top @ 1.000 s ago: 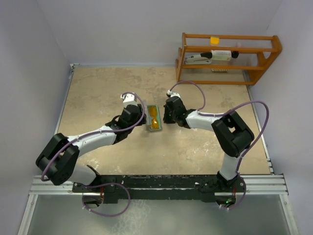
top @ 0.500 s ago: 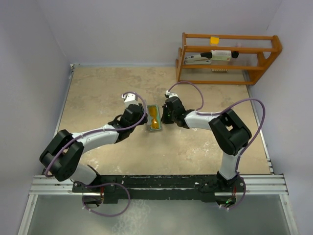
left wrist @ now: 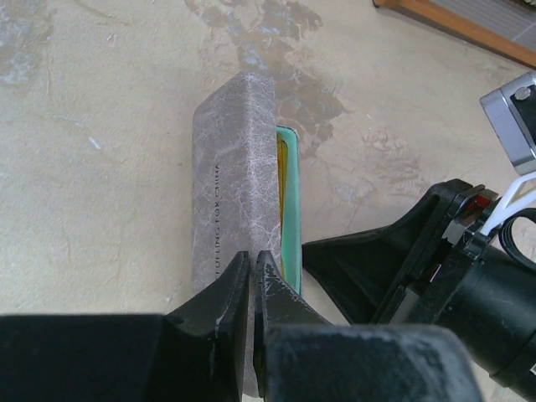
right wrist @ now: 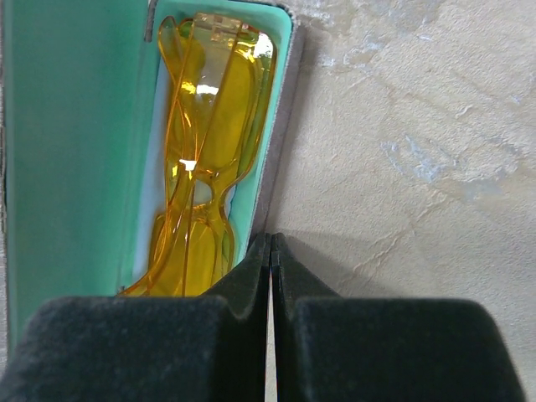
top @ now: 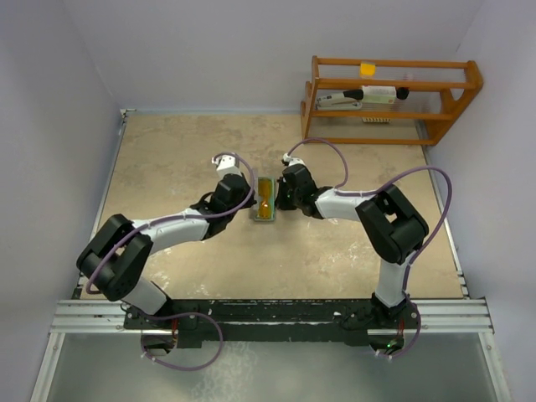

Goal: Organize the sunglasses
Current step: Close the sunglasses case at the center of the board.

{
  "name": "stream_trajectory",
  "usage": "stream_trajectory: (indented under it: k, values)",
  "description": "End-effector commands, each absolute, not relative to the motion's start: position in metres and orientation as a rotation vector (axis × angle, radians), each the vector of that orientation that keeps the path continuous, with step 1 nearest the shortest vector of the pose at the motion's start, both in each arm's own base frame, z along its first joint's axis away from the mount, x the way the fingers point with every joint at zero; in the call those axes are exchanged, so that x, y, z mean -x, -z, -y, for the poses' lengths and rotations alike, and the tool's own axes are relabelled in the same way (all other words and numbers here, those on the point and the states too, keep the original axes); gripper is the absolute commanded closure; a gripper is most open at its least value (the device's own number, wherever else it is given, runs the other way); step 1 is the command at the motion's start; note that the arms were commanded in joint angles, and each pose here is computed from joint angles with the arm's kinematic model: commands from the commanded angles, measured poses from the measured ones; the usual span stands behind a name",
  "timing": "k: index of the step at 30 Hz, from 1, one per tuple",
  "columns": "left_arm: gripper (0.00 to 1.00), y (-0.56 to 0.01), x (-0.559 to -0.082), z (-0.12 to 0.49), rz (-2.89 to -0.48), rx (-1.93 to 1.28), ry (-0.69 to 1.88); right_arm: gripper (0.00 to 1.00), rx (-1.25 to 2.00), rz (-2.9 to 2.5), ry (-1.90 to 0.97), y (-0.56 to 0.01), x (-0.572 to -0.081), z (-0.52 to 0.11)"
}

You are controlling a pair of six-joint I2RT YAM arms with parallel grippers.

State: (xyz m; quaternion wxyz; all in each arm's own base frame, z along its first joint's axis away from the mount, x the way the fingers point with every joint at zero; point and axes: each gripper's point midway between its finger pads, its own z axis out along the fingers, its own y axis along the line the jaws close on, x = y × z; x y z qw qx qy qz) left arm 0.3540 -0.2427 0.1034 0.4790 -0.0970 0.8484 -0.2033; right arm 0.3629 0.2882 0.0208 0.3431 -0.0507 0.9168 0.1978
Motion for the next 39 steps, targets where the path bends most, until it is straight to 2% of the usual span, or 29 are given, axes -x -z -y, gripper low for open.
stream_trajectory:
  k: [1,13,20,25,28,33,34,36,39]
  values:
    - [1.0,-0.1,-0.36,0.261,-2.075,0.222,0.571,1.0,0.157,-2.392,-0.531,-0.018,-0.364,-0.293]
    - [1.0,-0.054,-0.355,0.286,-2.168,0.191,0.626,1.0,0.151,-2.399,-0.53,-0.015,-0.364,-0.293]
    - [1.0,-0.057,-0.351,0.285,-2.166,0.175,0.605,1.0,0.142,-2.396,-0.516,-0.018,-0.365,-0.291]
    - [0.99,-0.082,-0.353,0.279,-2.12,0.17,0.59,1.0,0.116,-2.383,-0.467,-0.027,-0.364,-0.28]
    - [0.85,-0.104,-0.355,0.276,-2.087,0.151,0.582,1.0,0.114,-2.374,-0.434,-0.036,-0.362,-0.273]
    - [0.7,-0.126,-0.354,0.26,-2.056,0.124,0.502,0.91,0.118,-2.322,-0.364,-0.06,-0.362,-0.257]
    - [0.61,-0.13,-0.353,0.257,-2.05,0.12,0.489,0.88,0.121,-2.316,-0.36,-0.064,-0.361,-0.255]
    - [0.53,-0.131,-0.351,0.252,-2.051,0.121,0.465,0.83,0.128,-2.3,-0.348,-0.074,-0.359,-0.251]
    - [0.49,-0.131,-0.349,0.244,-2.046,0.13,0.439,0.75,0.13,-2.295,-0.316,-0.08,-0.355,-0.242]
